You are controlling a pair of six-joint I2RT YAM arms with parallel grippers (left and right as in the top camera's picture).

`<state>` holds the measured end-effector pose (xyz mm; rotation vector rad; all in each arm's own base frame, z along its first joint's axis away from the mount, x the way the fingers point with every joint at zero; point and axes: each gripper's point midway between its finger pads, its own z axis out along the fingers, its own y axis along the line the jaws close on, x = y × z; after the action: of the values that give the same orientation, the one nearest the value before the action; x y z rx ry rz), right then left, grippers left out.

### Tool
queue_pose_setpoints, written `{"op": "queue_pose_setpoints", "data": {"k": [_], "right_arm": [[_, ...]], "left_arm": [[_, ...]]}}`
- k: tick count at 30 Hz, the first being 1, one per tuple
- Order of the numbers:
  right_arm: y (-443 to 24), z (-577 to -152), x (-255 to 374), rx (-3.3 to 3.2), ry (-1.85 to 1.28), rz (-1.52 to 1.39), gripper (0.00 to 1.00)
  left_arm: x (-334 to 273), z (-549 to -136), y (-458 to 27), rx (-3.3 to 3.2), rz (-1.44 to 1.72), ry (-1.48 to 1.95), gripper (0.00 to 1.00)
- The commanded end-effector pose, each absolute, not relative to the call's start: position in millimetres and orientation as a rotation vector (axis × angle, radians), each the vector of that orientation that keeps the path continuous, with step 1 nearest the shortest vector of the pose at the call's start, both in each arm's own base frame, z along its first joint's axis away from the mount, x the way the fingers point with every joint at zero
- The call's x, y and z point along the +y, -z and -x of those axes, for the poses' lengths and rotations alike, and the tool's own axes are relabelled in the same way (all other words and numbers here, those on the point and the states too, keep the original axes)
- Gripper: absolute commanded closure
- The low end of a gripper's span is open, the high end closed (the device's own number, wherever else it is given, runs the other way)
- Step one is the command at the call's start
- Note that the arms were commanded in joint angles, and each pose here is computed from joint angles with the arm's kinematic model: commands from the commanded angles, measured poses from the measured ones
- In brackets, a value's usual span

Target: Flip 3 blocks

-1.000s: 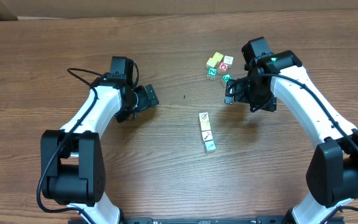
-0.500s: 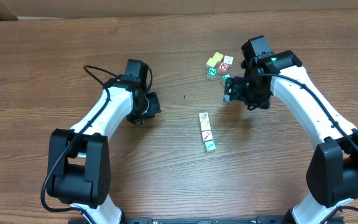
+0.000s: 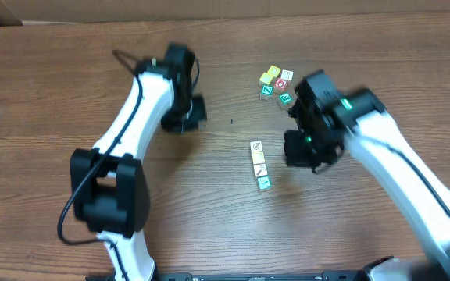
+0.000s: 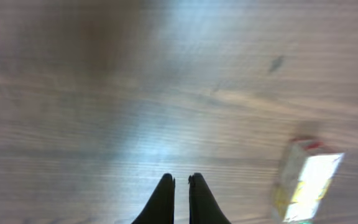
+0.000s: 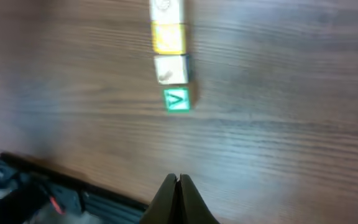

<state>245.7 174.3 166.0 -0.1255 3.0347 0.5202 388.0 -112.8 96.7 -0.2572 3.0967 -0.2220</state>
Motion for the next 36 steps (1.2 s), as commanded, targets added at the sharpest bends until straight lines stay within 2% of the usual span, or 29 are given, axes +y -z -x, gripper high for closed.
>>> {"op": "queue_pose_setpoints", "data": {"k": [1,7,12,18,23,29,36], "right_arm": [[-172.5,-226.5,166.9,2.934,-0.508,-0.014,0.96],[-114.2,-203.7,181.8,3.008,-0.522,-0.135,0.96],[-70.7,-203.4,182.0,3.080,-0.438,-0.248,0.96],[-50.2,-203.4,189.9,3.139,-0.442,-0.292,0.96],[-33.3,-201.8,200.6,3.153,-0.461,-0.499,0.96],[-26.0,-199.0,227.4,3.100,-0.557,-0.518,0.96],[-8.0,-189.1,214.6,3.031,-0.358,-0.639,0.96]], "left_arm": [[-133.3,-407.0,-84.4,3.127,0.167,0.220,0.96],[-189.8,-417.6,-58.1,3.110,0.035,0.398,0.96],[-223.2,-426.2,-53.3,3.035,-0.074,0.419,0.96],[-244.6,-436.3,-50.1,2.966,-0.111,0.421,0.96],[-248.3,-435.2,-44.2,2.964,-0.105,0.426,0.96],[-251.8,-430.1,-42.4,2.976,-0.121,0.421,0.96],[-252.5,-422.0,-25.6,2.990,-0.106,0.359,0.96]]}}
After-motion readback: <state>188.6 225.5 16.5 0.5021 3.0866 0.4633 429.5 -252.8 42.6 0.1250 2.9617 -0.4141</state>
